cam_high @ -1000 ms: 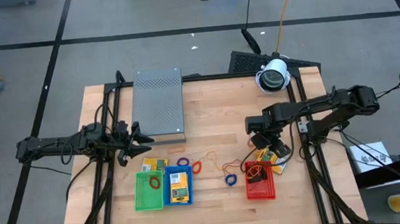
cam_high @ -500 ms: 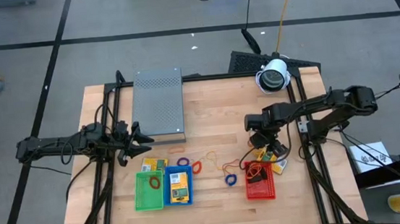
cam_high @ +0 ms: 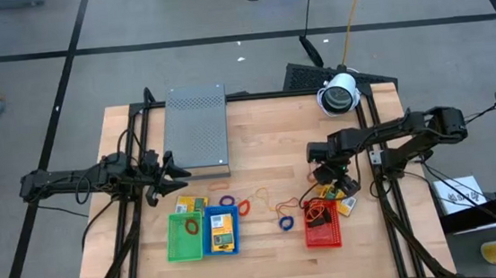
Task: Pick & Place Office Desk Supplies
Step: Put the crayon into the blue bin
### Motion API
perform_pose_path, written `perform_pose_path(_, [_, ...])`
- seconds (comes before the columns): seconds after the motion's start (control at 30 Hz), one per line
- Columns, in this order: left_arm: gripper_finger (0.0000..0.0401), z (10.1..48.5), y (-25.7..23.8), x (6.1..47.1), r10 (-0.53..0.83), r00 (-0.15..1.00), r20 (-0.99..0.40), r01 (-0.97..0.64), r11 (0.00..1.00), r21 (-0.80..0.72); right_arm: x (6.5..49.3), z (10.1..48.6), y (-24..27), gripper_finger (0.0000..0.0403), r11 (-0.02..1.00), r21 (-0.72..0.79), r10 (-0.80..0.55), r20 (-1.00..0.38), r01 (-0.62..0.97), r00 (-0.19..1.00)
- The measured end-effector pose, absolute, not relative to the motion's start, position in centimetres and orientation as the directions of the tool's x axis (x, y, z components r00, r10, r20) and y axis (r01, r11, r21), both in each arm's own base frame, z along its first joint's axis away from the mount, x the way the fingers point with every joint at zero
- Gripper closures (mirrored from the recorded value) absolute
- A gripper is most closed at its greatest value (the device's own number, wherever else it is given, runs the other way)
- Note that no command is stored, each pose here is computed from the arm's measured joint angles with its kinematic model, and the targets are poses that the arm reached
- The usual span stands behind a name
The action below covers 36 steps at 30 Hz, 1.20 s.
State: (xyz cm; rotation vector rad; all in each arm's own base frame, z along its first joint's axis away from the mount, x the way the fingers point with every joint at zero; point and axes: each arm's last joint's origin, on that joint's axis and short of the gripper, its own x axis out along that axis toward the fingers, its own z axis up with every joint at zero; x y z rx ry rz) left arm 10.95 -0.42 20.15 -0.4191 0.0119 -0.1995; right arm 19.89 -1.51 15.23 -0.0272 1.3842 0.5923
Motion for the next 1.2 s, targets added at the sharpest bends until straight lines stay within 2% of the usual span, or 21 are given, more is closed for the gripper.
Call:
perform_pose_path(0.2, [0.0215,20.15,-0.42,10.95,-0.195,0.980,0.030,0.190,0.894,-0.405,19.84,14.97,-1.60,0.0264,0.866,0.297,0.353,-0.933,-0.402,0.071])
perform_pose_path(0.57, [0.0215,20.15,-0.42,10.95,-0.195,0.980,0.030,0.190,0.894,-0.405,19.90,15.19,-1.81,0.0264,0.900,0.316,0.351,-0.934,-0.300,0.070])
perform_pose_path(1.07, [0.0215,20.15,-0.42,10.95,-0.195,0.980,0.030,0.190,0.894,-0.405,20.30,15.25,-2.22,0.0264,0.908,0.293,0.339,-0.933,-0.301,0.116])
perform_pose_path(1.2, [0.0215,20.15,-0.42,10.95,-0.196,0.980,0.030,0.191,0.894,-0.405,20.44,14.80,-2.22,0.0264,0.905,0.308,0.348,-0.933,-0.293,0.094])
